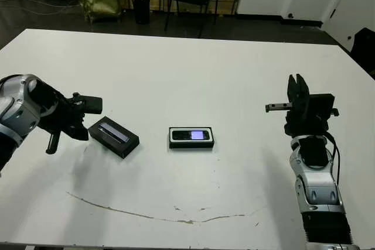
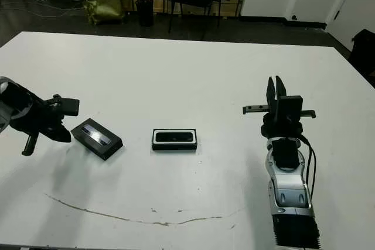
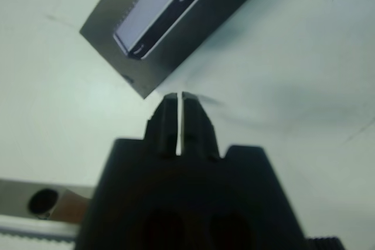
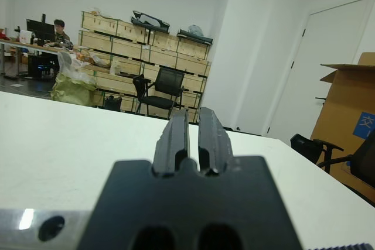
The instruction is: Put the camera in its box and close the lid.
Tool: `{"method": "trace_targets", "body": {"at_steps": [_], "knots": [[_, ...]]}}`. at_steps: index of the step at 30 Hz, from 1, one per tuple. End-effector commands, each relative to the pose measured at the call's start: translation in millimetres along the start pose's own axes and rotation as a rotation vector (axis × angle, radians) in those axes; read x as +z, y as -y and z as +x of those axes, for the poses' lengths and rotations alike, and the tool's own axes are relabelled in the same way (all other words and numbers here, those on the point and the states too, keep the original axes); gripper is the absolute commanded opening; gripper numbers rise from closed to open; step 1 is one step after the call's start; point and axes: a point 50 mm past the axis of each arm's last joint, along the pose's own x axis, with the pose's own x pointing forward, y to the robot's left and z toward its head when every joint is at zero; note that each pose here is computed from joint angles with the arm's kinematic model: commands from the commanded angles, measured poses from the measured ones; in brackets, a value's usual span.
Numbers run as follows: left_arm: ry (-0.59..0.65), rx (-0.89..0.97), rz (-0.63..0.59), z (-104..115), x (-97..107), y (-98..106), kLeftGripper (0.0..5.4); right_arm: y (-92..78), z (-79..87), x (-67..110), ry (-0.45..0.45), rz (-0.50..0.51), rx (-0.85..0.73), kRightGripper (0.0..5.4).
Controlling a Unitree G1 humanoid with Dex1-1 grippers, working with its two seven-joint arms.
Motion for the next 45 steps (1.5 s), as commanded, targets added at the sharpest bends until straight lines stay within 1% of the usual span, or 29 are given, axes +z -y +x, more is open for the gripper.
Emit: {"method": "trace_targets", "body": {"at_steps": [1,4,8,10,11,14,19,22,27,31,34,40,45], "knots": [[0.008,-0.014,0.005,10,-5,3,0.00,4.7,-2.5,-6.3,-0.026,0.000,-0.005,0.01],[0.013,-0.024,-0.014,11,-5,2,0.00,5.0,-2.6,-7.0,-0.023,0.000,-0.004,0.01],[0.001,-0.016,0.005,15,-5,1,0.00,5.2,-2.5,-7.2,-0.025,0.003,-0.005,0.01],[0.016,-0.031,-0.054,19,-9,1,0.00,5.2,-2.6,-7.4,-0.030,0.000,-0.009,0.01],[0.006,-0.027,-0.059,21,-9,1,0.00,5.1,-2.6,-7.3,-0.032,-0.003,-0.010,0.01],[0.011,-0.015,-0.033,22,-9,1,0.00,5.0,-2.7,-6.8,-0.027,-0.001,-0.007,0.01],[-0.001,-0.019,-0.032,26,-10,1,0.00,5.4,-2.5,-6.6,-0.021,-0.014,-0.002,0.01],[0.013,-0.014,-0.017,25,-8,0,0.00,5.2,-2.5,-5.8,-0.023,-0.020,-0.004,0.01],[0.039,-0.025,-0.032,22,-5,-3,0.00,5.5,-2.8,-6.3,-0.023,-0.020,-0.003,0.01],[0.043,-0.021,-0.001,20,-2,-5,0.00,5.4,-3.1,-6.7,-0.029,-0.012,-0.005,0.01],[0.073,-0.049,-0.036,22,0,-7,0.00,5.4,-3.5,-7.1,-0.031,-0.013,-0.004,0.01],[0.086,-0.073,-0.049,29,4,-12,0.00,5.0,-4.2,-7.6,-0.032,-0.002,-0.003,0.01],[0.109,-0.053,-0.020,31,10,-15,0.00,6.1,-4.2,-8.9,-0.031,0.001,-0.001,0.01]]}}
